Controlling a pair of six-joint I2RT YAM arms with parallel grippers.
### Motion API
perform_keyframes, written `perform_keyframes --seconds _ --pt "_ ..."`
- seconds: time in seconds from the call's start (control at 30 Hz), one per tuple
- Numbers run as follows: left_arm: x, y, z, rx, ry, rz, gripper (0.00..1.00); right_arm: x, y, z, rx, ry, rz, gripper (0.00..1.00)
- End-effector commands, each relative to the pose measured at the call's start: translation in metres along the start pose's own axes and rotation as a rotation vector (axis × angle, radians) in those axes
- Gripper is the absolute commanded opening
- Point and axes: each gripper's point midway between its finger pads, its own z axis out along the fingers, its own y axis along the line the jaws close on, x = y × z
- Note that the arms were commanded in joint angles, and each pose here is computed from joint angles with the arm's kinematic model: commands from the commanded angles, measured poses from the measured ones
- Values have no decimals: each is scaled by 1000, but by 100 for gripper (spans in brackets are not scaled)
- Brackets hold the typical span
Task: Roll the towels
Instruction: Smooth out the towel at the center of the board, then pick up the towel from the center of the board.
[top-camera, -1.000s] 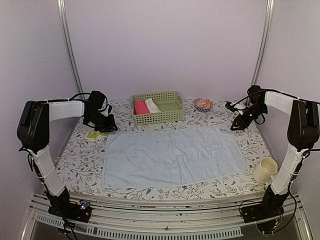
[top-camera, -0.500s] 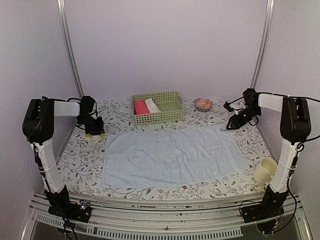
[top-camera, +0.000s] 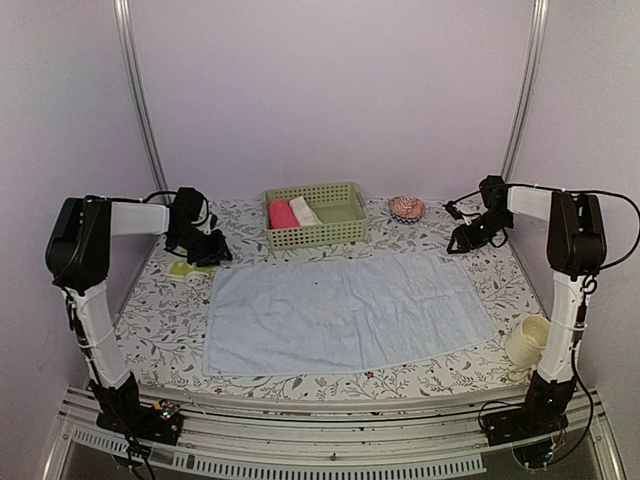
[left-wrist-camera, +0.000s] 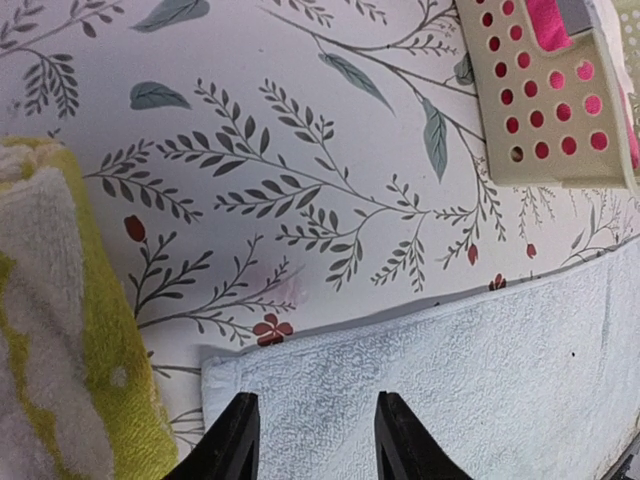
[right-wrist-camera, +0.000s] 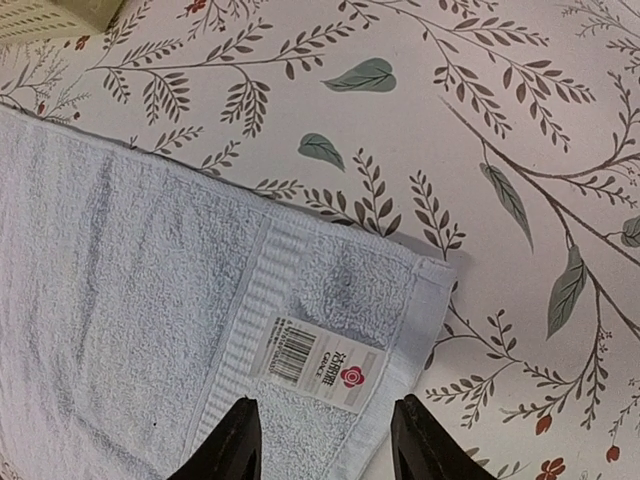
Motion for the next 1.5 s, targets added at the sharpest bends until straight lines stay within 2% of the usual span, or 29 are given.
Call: perform_keyframes --seconds 0.0,0.43,0.5,0.73,1.33,1.47 --pt "3 -7 -9 33 -21 30 42 -11 -16 9 33 -19 59 48" --pt "11 -18 -11 58 -23 41 39 -27 -47 36 98 -7 130 43" --pt "12 -20 -12 56 -25 45 38 -17 -53 54 96 26 146 41" --pt "17 -16 -7 36 -16 45 37 -8 -53 73 66 59 153 37" --pt "19 -7 -1 0 -16 41 36 23 -38 62 56 126 127 35" --pt "21 -4 2 -6 -10 38 36 31 -36 66 50 143 129 27"
